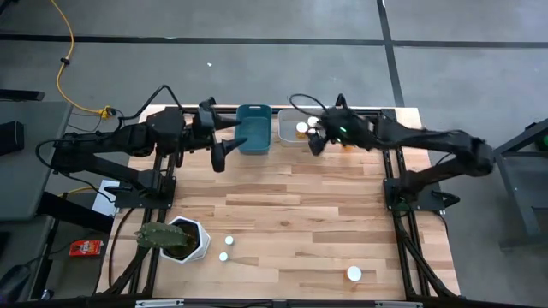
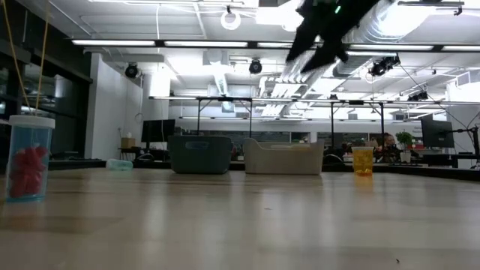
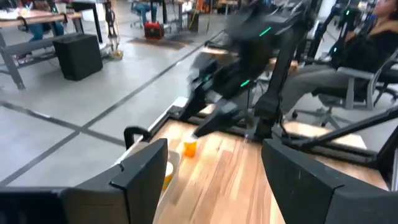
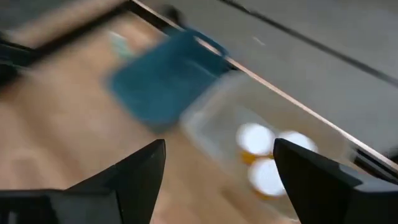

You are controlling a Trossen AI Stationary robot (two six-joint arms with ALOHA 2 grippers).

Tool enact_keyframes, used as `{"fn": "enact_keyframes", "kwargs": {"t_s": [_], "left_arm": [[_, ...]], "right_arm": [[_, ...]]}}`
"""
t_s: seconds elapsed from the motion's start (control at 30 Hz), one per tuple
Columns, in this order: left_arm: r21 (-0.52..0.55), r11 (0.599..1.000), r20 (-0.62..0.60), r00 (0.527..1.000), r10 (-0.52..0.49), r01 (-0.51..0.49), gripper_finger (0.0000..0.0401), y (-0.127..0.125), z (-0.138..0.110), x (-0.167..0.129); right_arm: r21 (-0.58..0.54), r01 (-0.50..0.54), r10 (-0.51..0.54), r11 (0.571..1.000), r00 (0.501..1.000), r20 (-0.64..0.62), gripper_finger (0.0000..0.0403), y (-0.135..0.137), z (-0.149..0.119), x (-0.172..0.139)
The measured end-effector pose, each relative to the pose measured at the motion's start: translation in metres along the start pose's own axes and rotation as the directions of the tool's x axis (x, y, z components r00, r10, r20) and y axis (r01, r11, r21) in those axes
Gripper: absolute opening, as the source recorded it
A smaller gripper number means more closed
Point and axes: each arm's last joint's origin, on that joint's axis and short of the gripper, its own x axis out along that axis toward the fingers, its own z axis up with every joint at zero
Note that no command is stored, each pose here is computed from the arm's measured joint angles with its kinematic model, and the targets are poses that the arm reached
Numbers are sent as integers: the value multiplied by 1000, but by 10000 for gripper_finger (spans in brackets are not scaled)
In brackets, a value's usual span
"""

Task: Pick and place medicine bottles into bin by pill shape (circle, oval)

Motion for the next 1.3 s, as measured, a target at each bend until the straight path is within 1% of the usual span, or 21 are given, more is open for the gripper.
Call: {"fn": "enact_keyframes", "kwargs": {"t_s": [0.07, 0.13, 0.2, 0.27, 0.37, 0.4, 0.47, 0.6, 1.03, 1.17, 1.23, 1.3], "left_arm": [[4, 1000, -18, 1000, 2, -2, 248, 0, -2, 0], [5, 1000, -31, 1000, 2, -1, 248, 0, -3, 0], [-13, 1000, -30, 1000, 0, -1, 248, 0, -3, 0], [-21, 1000, -26, 1000, 0, -1, 248, 0, -3, 0], [-22, 1000, -22, 1000, 0, 0, 248, 0, -2, 0], [-23, 1000, -22, 1000, 0, 0, 248, 0, -2, 0], [-26, 1000, -22, 1000, 0, 0, 248, 0, -2, 0], [-40, 999, -21, 1000, 0, -1, 248, 0, -2, 0], [-49, 999, -21, 1000, 3, -4, 248, 0, -2, 0], [-49, 999, -21, 1000, 3, -4, 248, 0, -2, 0], [-50, 999, -21, 1000, 3, -4, 248, 0, -2, 0], [-48, 999, -21, 1000, 3, -4, 248, 0, -2, 0]], "right_arm": [[-8, -110, 111, 994, 991, 80, 291, 9, -7, -22], [-8, -215, 213, 977, 963, 165, 291, 16, -16, -40], [-19, -308, 302, 951, 920, 249, 291, 21, -26, -54], [-40, -386, 376, 922, 864, 336, 291, 24, -33, -67], [-91, -452, 443, 888, 781, 440, 291, 24, -41, -80], [-109, -461, 455, 881, 760, 463, 291, 23, -43, -83], [-141, -465, 471, 874, 737, 485, 291, 22, -45, -88], [-154, -471, 480, 869, 723, 496, 291, 21, -44, -94], [-156, -467, 479, 870, 729, 490, 291, 21, -45, -93], [-138, -476, 478, 868, 729, 491, 291, 21, -44, -93], [-103, -477, 462, 873, 738, 491, 291, 20, -45, -93], [-65, -448, 422, 892, 770, 478, 291, 19, -47, -90]]}}
